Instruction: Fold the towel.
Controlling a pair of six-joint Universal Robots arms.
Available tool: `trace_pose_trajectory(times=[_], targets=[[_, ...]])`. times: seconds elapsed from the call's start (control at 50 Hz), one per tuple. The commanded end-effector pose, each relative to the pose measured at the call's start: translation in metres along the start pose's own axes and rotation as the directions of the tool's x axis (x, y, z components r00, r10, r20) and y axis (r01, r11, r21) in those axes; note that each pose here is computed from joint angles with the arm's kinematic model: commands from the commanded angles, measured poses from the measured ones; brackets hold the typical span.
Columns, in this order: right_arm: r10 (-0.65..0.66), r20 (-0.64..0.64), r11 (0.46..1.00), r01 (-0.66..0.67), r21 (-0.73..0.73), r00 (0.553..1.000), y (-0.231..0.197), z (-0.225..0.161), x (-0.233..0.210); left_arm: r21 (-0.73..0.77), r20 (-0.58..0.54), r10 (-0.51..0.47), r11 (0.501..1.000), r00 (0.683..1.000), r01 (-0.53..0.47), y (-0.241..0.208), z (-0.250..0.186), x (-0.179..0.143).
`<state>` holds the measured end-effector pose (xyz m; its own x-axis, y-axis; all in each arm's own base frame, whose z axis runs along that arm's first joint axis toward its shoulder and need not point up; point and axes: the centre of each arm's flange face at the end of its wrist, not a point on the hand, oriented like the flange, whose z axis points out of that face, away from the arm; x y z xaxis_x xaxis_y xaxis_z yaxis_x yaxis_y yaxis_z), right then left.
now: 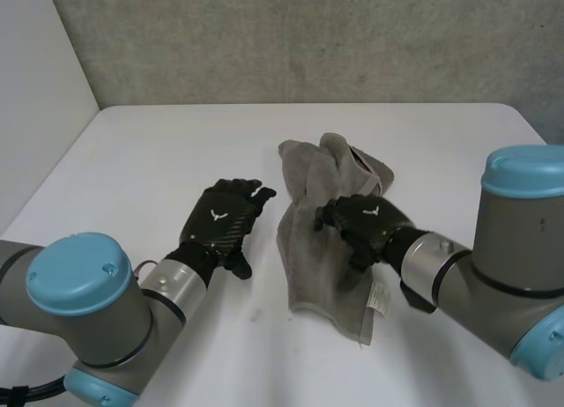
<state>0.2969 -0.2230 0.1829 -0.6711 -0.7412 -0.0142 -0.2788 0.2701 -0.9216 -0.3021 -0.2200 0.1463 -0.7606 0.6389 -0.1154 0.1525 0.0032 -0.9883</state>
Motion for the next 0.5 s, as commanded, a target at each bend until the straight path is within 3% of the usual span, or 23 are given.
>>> trace_pose_trajectory(times=[0.02, 0.16, 0.32, 0.5], targets=[[0.085, 0.104, 0.994, -0.076, -0.082, 0.991, 0.033, -0.006, -0.044, -0.002, 0.016, -0.001, 1.0, 1.0, 0.001, 0.0, 0.001, -0.005], [0.055, 0.147, 0.996, -0.044, -0.078, 0.988, 0.052, 0.0, -0.065, 0.001, 0.016, -0.001, 1.0, 1.0, 0.001, -0.001, 0.001, -0.005], [0.009, 0.049, 1.0, -0.007, -0.031, 0.999, 0.059, 0.016, -0.056, 0.001, 0.016, -0.001, 1.0, 1.0, 0.001, -0.001, 0.0, -0.005], [-0.158, -0.057, 0.987, 0.157, -0.021, 0.986, 0.068, 0.025, -0.046, 0.0, 0.014, -0.001, 1.0, 1.0, 0.001, -0.001, 0.0, -0.005]])
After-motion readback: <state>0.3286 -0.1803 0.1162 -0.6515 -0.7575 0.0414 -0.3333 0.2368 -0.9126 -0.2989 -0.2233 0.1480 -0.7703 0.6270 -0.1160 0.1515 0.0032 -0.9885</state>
